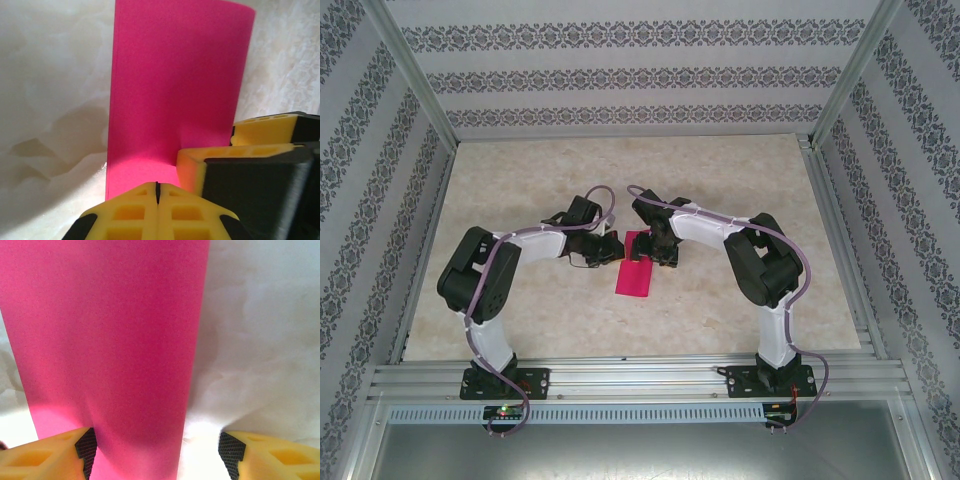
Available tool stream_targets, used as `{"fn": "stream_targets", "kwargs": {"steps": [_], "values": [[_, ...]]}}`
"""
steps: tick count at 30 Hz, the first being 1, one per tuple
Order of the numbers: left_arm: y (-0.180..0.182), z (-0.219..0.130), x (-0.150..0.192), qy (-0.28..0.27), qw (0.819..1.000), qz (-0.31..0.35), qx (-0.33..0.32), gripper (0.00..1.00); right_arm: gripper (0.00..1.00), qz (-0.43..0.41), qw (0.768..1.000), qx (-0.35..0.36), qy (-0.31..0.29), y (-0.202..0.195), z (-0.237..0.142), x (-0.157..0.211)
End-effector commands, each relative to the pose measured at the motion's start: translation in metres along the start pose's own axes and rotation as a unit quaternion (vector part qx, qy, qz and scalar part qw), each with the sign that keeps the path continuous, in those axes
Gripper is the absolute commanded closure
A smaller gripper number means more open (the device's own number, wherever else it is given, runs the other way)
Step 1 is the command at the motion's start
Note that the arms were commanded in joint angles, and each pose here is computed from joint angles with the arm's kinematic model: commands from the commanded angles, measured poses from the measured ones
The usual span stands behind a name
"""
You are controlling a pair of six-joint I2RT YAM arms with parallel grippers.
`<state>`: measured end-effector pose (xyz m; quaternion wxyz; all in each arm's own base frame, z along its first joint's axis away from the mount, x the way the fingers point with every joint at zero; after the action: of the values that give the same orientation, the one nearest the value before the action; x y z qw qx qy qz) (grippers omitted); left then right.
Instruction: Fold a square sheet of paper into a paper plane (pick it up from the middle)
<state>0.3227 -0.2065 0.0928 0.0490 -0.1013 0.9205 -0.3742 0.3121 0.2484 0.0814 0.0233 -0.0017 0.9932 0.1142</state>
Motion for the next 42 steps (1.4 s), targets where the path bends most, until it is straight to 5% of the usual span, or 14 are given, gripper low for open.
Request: {"fn": "stream_targets", "kwargs": {"steps": [1, 25, 35, 37, 42], "values": [[-0.013, 0.006, -0.004, 0.003, 1.0, 0.005, 0.014, 1.0, 0.29, 0.016, 0.994, 0.086, 0.07, -0.036, 0.049, 0.024], [0.022, 0.029, 0.001, 0.017, 0.998, -0.026, -0.059, 1.0, 0.27, 0.011, 0.996, 0.062, 0.057, -0.027, 0.043, 0.015], [0.026, 0.03, 0.004, 0.022, 0.998, -0.024, -0.061, 1.0, 0.21, 0.01, 0.987, -0.085, -0.135, -0.008, -0.064, -0.026], [0.024, 0.03, 0.003, 0.022, 0.998, -0.023, -0.058, 1.0, 0.27, 0.009, 0.974, -0.158, -0.165, -0.004, -0.076, -0.027], [0.023, 0.03, 0.004, 0.024, 0.998, -0.022, -0.055, 1.0, 0.62, 0.01, 0.956, -0.261, -0.132, 0.013, -0.06, -0.016]]}}
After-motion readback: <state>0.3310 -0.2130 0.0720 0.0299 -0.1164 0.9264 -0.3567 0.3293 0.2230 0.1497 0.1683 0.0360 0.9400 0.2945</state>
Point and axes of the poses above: each hand's point on the last joint's axis, 136 mm out from that joint toward the fingers, its own z axis out along the fingers, its own y axis along the line the jaws close on, x = y × z, the point moved 7 cm from there along -z, back along the fingers, and after that the axes turned 8 degrees about -z, right-handed, at the moved point
